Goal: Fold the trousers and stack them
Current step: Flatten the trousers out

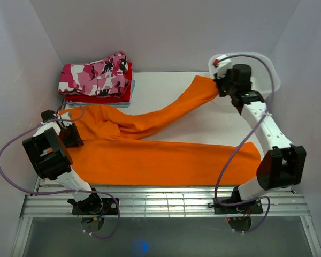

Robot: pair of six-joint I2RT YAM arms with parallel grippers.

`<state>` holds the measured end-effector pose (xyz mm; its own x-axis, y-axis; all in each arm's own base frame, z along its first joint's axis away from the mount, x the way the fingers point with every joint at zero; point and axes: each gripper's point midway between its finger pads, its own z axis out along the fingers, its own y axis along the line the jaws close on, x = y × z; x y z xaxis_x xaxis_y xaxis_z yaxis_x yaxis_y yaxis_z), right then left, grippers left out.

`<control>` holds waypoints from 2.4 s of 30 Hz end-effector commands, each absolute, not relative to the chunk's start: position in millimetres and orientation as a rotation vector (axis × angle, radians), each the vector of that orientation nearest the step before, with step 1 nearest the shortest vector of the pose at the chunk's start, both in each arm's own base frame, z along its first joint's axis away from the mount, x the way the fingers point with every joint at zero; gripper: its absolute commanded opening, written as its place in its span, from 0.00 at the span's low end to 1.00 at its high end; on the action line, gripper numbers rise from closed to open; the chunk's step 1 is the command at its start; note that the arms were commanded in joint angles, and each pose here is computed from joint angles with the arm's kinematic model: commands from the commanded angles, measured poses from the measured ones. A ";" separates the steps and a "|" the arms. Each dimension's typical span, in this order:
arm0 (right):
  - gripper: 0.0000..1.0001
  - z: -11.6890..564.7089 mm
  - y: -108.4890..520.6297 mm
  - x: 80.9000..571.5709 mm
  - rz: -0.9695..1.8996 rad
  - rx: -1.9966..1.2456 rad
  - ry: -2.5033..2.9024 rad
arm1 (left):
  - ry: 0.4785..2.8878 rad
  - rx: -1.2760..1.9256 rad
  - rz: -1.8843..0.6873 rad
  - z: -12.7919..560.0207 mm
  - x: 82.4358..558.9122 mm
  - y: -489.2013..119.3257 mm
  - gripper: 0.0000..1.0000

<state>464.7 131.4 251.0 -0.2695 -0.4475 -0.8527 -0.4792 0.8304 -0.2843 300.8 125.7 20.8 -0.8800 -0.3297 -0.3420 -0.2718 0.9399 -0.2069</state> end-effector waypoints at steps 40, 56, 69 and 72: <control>0.08 257.6 -77.0 282.4 -0.165 0.155 2.086 | 2.779 -0.472 -0.272 -11.8 273.2 134.3 0.36; 0.95 171.4 -66.2 314.7 0.194 -0.363 2.443 | 2.467 0.035 -0.424 109.2 297.5 97.3 0.69; 0.69 72.0 -60.3 266.8 0.222 -0.544 2.609 | 2.436 0.390 -0.538 111.2 300.5 25.5 0.62; 0.63 84.5 -65.1 296.0 0.182 -0.554 2.503 | 2.356 0.500 -0.502 120.9 323.7 -9.9 0.59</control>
<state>244.9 -50.3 55.8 -0.8796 -0.2797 -0.3848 -0.3634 0.9171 0.1641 298.0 27.4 93.7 -0.8230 0.1406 -0.5504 0.3504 0.8883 -0.2970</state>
